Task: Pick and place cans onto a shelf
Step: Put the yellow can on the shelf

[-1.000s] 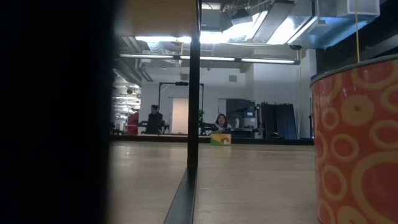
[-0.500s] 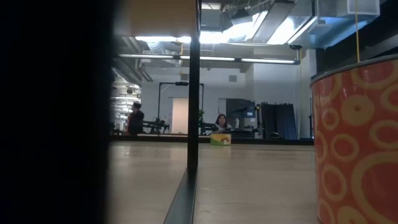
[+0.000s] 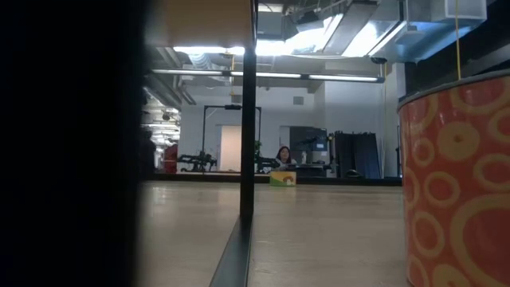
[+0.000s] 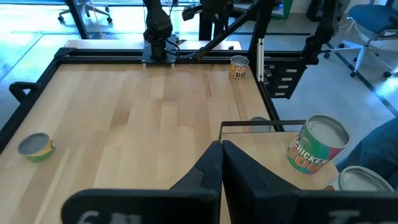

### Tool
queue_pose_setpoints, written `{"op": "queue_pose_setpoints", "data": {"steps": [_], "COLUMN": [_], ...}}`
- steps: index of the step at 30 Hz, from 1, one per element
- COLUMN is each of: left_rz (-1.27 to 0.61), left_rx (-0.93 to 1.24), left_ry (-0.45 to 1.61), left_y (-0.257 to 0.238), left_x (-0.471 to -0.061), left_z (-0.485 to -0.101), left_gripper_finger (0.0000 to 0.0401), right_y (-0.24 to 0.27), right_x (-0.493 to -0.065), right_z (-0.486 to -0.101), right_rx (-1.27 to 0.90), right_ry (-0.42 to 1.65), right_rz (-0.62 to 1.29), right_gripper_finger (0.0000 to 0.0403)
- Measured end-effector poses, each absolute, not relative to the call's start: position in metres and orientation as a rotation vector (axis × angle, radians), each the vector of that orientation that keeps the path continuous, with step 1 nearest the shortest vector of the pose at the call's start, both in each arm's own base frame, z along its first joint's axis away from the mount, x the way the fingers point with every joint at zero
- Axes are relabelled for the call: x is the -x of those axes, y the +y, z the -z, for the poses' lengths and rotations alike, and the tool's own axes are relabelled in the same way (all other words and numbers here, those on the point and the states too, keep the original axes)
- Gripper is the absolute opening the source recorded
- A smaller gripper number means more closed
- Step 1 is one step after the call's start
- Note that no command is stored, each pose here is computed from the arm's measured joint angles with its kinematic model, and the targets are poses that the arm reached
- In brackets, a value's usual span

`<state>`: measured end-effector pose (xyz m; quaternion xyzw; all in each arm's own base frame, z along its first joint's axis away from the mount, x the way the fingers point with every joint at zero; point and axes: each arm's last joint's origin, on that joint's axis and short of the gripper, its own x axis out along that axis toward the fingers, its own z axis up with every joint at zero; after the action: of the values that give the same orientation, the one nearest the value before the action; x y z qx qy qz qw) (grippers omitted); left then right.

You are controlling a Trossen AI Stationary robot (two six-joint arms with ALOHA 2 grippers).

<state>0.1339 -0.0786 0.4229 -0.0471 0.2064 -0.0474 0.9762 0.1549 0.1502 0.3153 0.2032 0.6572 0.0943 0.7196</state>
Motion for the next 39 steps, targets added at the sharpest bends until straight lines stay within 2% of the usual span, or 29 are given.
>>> {"op": "queue_pose_setpoints", "data": {"steps": [8,18,27,30,34,39], "left_rz": [0.095,0.095,0.096,0.098,0.098,0.098], "left_rx": [0.097,0.099,0.101,0.108,0.115,0.118], "left_ry": [0.415,0.415,0.412,0.400,0.397,0.393], "left_y": [-0.079,-0.079,-0.079,-0.080,-0.080,-0.080], "left_x": [-0.134,-0.134,-0.134,-0.135,-0.136,-0.136], "left_z": [-0.423,-0.423,-0.423,-0.424,-0.425,-0.425], "left_gripper_finger": [0.0000,0.0000,0.0000,0.0000,0.0000,0.0000], "right_y": [0.167,0.209,0.224,0.222,0.224,0.223], "right_x": [-0.147,-0.145,-0.141,-0.134,-0.127,-0.122], "right_z": [-0.306,-0.271,-0.247,-0.240,-0.221,-0.200], "right_rx": [-0.331,-0.139,-0.052,-0.079,-0.185,-0.209], "right_ry": [1.513,1.601,1.688,1.684,1.687,1.680], "right_rz": [-0.252,-0.256,-0.132,-0.119,-0.248,-0.279], "right_gripper_finger": [0.0083,0.0085,0.0076,0.0077,0.0075,0.0075]}}
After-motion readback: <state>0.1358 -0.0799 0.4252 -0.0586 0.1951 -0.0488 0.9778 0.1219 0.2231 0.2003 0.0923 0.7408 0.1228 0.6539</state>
